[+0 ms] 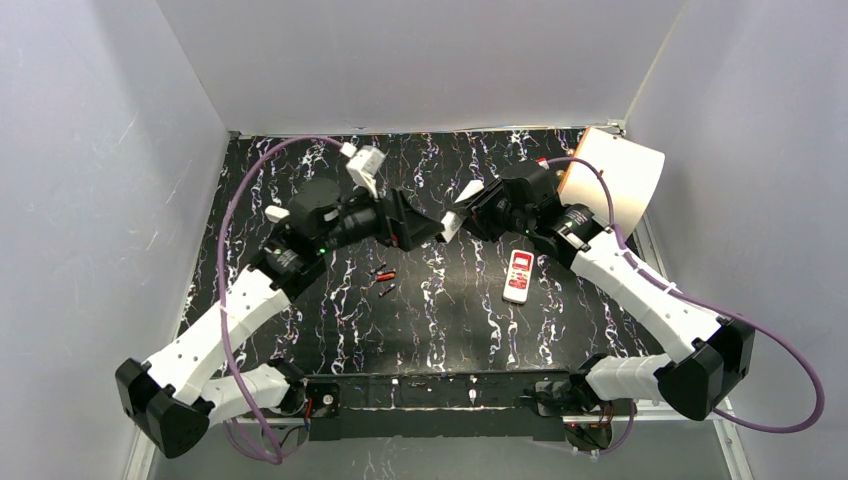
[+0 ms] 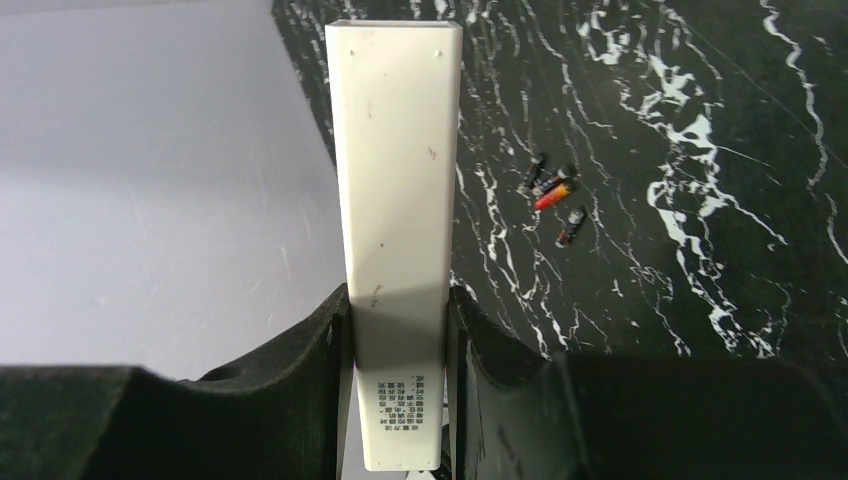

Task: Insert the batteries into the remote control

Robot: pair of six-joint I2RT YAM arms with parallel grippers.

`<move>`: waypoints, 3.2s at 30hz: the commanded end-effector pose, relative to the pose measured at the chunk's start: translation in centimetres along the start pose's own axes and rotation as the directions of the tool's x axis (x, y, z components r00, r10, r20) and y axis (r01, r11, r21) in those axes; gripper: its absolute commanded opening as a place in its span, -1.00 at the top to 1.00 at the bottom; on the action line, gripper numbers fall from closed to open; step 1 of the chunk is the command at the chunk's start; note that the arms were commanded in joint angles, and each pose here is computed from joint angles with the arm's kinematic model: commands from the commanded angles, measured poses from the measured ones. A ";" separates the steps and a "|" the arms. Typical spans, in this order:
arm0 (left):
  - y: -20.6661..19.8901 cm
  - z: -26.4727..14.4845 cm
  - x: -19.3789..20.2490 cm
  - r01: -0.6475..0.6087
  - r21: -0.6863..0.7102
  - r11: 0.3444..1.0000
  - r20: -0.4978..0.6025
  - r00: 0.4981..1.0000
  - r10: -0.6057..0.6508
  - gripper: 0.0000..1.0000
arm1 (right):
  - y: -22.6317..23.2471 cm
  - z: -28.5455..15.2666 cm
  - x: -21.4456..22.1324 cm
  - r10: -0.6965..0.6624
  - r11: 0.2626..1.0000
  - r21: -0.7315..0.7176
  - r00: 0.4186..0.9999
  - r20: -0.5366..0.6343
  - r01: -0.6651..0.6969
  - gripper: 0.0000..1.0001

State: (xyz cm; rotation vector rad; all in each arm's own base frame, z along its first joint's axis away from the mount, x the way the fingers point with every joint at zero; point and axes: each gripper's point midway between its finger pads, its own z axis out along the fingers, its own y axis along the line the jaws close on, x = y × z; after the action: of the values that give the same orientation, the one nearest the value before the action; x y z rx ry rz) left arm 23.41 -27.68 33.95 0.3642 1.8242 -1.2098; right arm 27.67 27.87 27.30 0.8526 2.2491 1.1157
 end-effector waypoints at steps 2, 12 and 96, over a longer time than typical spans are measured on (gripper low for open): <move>0.7 2.7 3.0 -0.012 -0.085 0.996 -0.058 0.998 0.007 -0.79 | 1.4 -0.5 -1.0 0.047 0.999 0.020 0.997 0.061 -0.049 0.46; 2.8 4.9 5.0 0.026 -0.221 0.975 -0.088 0.995 -0.046 -0.21 | 0.9 -0.3 -0.4 0.069 0.997 0.027 0.997 0.038 -0.070 0.46; -6.2 -4.5 4.1 0.522 0.164 0.837 -0.737 0.629 -0.248 1.00 | -2.1 -10.1 8.2 -0.910 -0.411 -0.528 -0.369 0.189 0.743 0.23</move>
State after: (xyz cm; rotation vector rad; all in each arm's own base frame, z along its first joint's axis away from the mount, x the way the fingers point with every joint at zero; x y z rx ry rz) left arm 15.17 -27.76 32.47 0.6901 2.5043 -1.8302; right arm 14.64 27.26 29.16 -1.6298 1.6446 0.6771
